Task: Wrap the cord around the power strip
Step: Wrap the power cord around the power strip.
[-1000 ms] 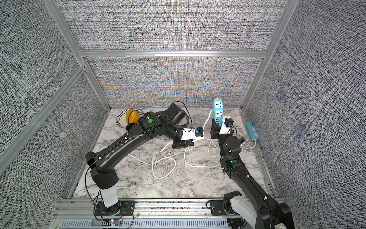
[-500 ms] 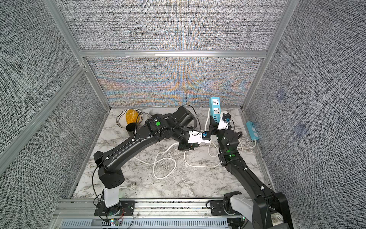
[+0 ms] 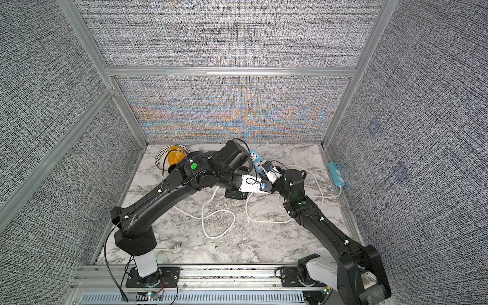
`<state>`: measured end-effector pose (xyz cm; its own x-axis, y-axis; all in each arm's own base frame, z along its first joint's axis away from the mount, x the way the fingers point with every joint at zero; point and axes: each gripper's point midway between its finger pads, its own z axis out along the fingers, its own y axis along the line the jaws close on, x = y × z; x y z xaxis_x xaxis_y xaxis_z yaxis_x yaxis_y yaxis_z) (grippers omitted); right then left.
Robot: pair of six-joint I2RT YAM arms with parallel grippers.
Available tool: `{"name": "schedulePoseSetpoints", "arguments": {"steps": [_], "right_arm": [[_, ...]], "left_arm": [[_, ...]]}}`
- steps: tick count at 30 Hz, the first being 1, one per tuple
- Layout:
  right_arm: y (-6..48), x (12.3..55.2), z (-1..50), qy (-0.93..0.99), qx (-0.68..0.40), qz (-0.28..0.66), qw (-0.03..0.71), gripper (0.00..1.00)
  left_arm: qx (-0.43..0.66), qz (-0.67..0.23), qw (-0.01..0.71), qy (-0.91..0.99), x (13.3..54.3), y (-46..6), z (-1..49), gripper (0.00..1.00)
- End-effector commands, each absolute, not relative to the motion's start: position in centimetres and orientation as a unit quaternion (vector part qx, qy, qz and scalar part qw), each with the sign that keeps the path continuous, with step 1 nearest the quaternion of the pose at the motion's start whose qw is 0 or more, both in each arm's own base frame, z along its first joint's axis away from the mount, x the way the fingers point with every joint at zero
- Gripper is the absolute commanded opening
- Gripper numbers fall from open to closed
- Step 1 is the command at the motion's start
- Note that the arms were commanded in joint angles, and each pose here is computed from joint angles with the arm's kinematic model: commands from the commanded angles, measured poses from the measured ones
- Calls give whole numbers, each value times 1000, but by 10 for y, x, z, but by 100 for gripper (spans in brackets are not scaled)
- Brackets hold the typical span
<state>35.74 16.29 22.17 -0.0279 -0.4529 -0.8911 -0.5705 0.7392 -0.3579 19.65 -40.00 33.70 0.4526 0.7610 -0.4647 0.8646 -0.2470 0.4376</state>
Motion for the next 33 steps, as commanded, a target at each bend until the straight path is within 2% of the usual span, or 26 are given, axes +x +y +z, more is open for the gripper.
{"name": "schedulePoseSetpoints", "arguments": {"steps": [1, 7, 13, 18, 25, 33], "right_arm": [[175, 335, 187, 707, -434, 53, 555, 0], [189, 306, 173, 678, -477, 89, 552, 0], [218, 255, 186, 575, -547, 163, 587, 0], [232, 231, 191, 551, -556, 249, 570, 0], [238, 202, 237, 479, -523, 337, 619, 0], [225, 178, 294, 404, -457, 393, 688, 0]], "left_arm": [[791, -96, 357, 488, 198, -404, 355, 0], [777, -96, 372, 499, 216, -396, 363, 0], [760, -108, 381, 515, 239, -390, 363, 0], [741, -123, 415, 514, 268, -388, 379, 0], [726, -159, 402, 535, 286, -391, 362, 0], [697, -218, 401, 554, 301, -394, 359, 0]]}}
